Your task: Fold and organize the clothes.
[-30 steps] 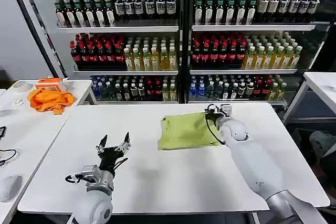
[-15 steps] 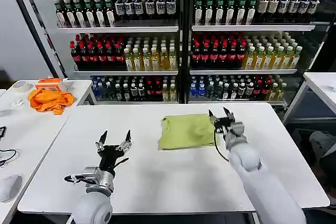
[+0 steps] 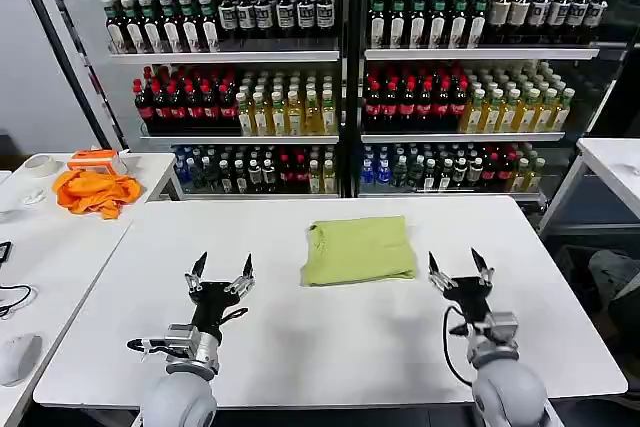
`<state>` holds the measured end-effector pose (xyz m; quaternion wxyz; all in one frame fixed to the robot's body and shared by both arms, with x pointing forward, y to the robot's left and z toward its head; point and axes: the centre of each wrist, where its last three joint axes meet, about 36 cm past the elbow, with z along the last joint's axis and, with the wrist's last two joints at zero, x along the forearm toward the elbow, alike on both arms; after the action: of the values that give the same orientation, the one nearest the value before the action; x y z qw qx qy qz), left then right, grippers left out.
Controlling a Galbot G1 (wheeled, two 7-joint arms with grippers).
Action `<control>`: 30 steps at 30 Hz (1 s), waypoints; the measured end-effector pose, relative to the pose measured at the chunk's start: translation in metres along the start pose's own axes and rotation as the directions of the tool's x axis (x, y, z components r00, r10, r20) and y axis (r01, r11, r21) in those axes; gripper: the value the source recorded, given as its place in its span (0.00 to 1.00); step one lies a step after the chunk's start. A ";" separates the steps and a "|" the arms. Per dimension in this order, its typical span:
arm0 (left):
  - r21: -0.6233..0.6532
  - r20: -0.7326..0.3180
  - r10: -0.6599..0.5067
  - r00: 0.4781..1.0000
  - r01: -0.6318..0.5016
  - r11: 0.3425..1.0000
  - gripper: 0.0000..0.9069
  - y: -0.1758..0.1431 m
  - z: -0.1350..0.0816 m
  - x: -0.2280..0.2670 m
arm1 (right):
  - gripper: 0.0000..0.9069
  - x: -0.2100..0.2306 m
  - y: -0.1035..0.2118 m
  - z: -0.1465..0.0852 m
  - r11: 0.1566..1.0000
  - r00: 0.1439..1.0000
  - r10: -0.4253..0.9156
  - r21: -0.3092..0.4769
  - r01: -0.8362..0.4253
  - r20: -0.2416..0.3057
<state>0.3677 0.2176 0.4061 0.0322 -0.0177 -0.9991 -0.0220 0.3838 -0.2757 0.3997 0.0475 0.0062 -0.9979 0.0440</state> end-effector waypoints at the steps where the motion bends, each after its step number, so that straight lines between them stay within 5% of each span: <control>1: -0.004 -0.002 -0.001 1.000 0.001 1.000 1.00 0.000 0.000 0.001 | 1.00 0.005 -0.001 0.002 1.000 1.000 0.003 0.002 -0.002 -0.004; 30: -0.049 -0.019 0.020 1.000 -0.020 0.999 1.00 0.002 0.001 0.009 | 1.00 0.060 -0.020 0.020 0.997 0.999 0.049 0.057 -0.048 -0.017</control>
<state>0.3583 0.2199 0.4061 0.0413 -0.0283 -0.9977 -0.0466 0.3227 -0.2976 0.3871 0.0552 -0.0169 -0.9956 0.0733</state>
